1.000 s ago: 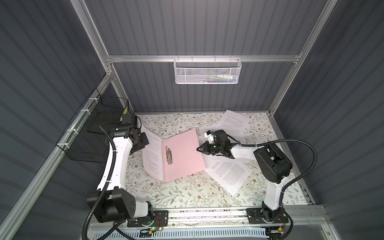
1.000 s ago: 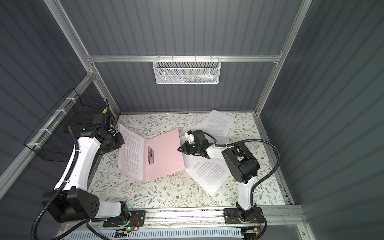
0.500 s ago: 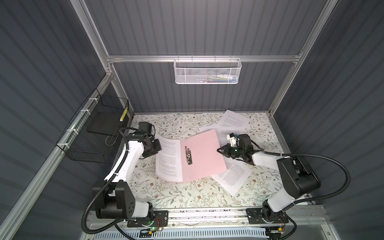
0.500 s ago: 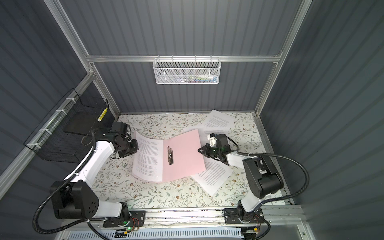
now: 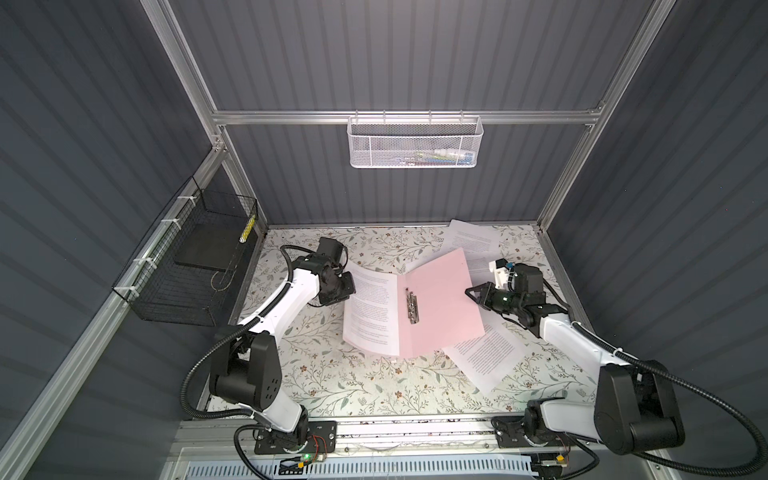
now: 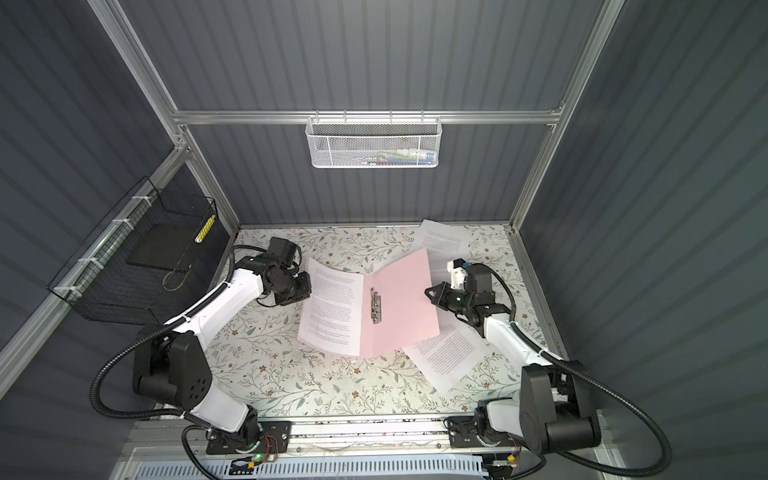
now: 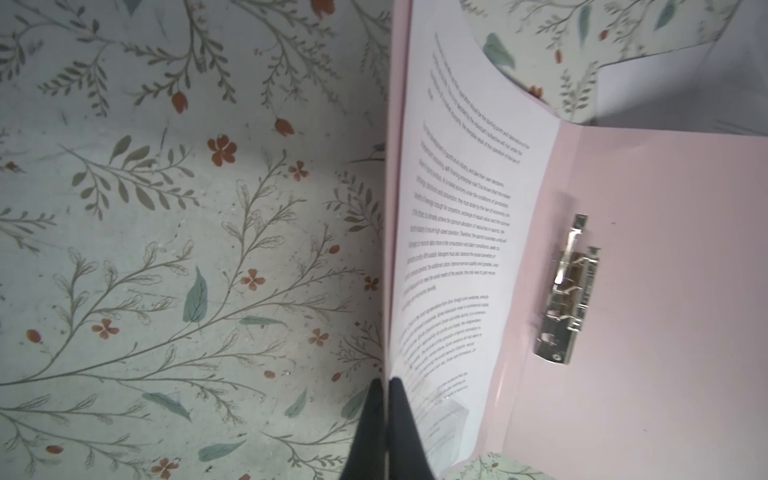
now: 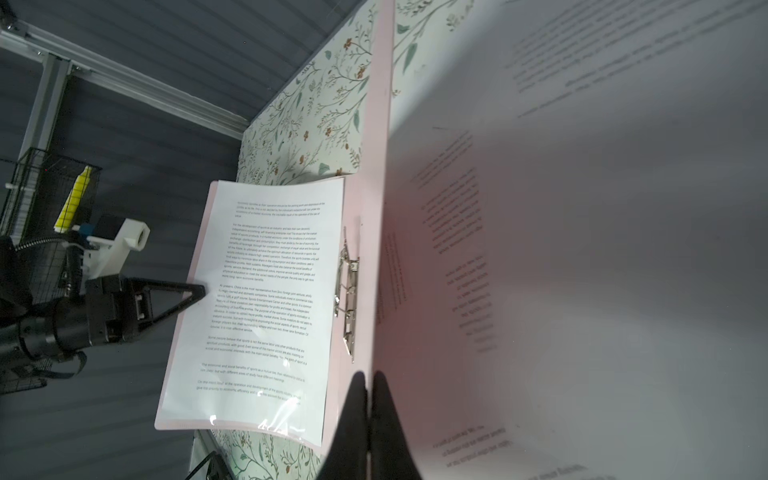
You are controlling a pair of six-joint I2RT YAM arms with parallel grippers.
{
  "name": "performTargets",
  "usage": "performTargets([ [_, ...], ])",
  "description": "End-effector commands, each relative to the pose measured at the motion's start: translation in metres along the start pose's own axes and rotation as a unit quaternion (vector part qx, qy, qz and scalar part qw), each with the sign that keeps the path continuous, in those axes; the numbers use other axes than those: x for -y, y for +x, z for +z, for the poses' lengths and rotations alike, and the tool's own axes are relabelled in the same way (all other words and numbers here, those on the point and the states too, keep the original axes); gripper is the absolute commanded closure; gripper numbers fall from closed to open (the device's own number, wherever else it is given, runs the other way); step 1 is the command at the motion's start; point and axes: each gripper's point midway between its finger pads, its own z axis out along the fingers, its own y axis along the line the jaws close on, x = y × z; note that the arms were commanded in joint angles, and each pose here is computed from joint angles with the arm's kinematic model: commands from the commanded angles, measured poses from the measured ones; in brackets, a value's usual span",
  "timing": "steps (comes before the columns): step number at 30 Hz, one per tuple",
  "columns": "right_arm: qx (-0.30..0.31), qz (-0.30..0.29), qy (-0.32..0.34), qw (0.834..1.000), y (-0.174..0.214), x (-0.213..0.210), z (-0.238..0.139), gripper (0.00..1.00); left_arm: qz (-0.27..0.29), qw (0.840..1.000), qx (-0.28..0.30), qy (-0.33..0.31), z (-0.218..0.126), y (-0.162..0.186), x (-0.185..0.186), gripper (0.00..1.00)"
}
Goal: Put the files into the folder
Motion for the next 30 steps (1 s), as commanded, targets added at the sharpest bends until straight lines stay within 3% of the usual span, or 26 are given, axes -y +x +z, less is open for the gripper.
performTargets([
  [1,-0.034,-0.019,-0.020,0.999,0.011,-0.028,0.007,1.00,-0.042,0.997,0.014,0.067,-0.040,-0.013,-0.006,1.00],
  [4,-0.049,-0.022,-0.042,0.998,0.015,-0.048,0.027,1.00,-0.068,0.995,0.031,0.065,-0.062,-0.022,-0.035,1.00],
  [7,-0.058,-0.026,-0.058,0.996,0.015,-0.064,0.043,1.00,-0.093,0.990,0.033,0.103,-0.078,-0.027,-0.046,1.00],
  [9,-0.059,-0.024,-0.059,0.996,0.015,-0.067,0.054,1.00,-0.101,0.991,0.035,0.083,-0.083,-0.028,-0.062,1.00],
  [20,-0.104,0.010,-0.059,0.993,0.050,-0.045,0.113,1.00,-0.136,0.990,0.016,-0.018,-0.056,-0.013,-0.129,0.98],
  [22,-0.105,0.020,-0.046,0.993,0.059,-0.036,0.119,1.00,-0.152,0.988,0.011,-0.028,-0.051,-0.011,-0.138,0.80],
  [24,-0.104,0.033,-0.041,0.993,0.065,-0.029,0.123,0.97,-0.174,0.984,0.014,-0.032,-0.053,-0.011,-0.145,0.45],
  [26,-0.102,0.041,-0.034,0.993,0.069,-0.023,0.123,0.88,-0.197,0.978,0.043,-0.051,-0.067,-0.016,-0.154,0.10],
  [28,-0.101,0.044,-0.019,0.994,0.070,-0.017,0.122,0.80,-0.195,0.975,0.084,-0.059,-0.089,-0.027,-0.151,0.02],
  [30,-0.096,0.045,-0.005,0.994,0.070,-0.013,0.119,0.68,-0.192,0.971,0.129,-0.057,-0.114,-0.040,-0.145,0.00],
])
